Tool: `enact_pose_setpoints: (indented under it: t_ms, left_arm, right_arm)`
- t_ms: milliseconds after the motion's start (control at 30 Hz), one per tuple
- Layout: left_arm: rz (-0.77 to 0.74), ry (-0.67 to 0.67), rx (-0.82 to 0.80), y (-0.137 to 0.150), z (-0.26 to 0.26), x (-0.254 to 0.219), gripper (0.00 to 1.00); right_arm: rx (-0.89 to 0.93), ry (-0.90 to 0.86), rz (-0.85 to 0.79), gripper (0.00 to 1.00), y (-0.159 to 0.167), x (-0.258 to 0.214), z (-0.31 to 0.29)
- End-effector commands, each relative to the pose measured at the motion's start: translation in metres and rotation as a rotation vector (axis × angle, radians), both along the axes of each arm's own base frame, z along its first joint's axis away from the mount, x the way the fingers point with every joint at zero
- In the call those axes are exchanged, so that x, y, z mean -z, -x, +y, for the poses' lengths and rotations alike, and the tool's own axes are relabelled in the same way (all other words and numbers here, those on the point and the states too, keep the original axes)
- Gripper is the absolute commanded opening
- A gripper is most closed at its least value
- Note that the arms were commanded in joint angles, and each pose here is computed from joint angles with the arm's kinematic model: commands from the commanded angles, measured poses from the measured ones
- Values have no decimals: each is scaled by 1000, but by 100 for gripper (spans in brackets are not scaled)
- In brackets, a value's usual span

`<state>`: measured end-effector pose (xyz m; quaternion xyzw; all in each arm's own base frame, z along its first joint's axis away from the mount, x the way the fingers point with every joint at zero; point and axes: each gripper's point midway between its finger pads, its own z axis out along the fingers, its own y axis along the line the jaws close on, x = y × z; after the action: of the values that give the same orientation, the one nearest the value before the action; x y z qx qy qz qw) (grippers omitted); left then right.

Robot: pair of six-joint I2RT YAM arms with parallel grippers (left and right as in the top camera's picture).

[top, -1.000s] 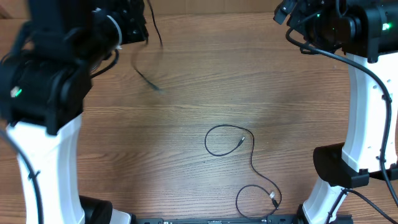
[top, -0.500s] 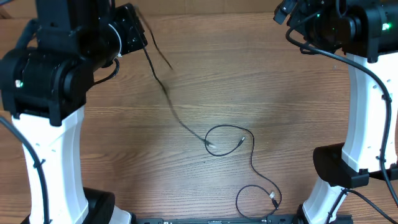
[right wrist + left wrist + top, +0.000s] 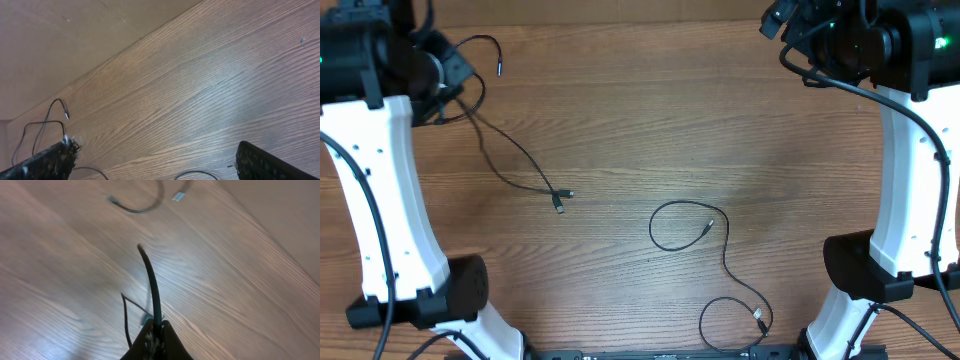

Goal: Untangle cables

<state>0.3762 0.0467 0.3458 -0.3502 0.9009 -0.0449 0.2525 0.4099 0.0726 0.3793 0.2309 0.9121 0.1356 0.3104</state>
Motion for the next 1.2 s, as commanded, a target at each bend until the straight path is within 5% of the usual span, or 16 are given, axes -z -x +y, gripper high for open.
enact_pose_setpoints:
  t_ms: [0, 567, 1000, 1033, 1167]
  left_arm:
    - [94, -22, -129, -4, 46, 29, 4]
    - [287, -181, -537, 6, 238, 119, 4]
    - [34, -158, -536, -14, 348, 138, 5]
    - [17, -148, -535, -15, 351, 138, 9]
    - [58, -101, -533, -11, 357, 164, 55]
  right_arm:
    - [-9, 2, -25, 100, 2, -8, 1]
    - [-9, 2, -25, 100, 2, -8, 1]
    - [-9, 2, -25, 100, 2, -8, 1]
    - [-9, 2, -25, 100, 2, -8, 1]
    - [-9, 2, -25, 100, 2, -8, 1]
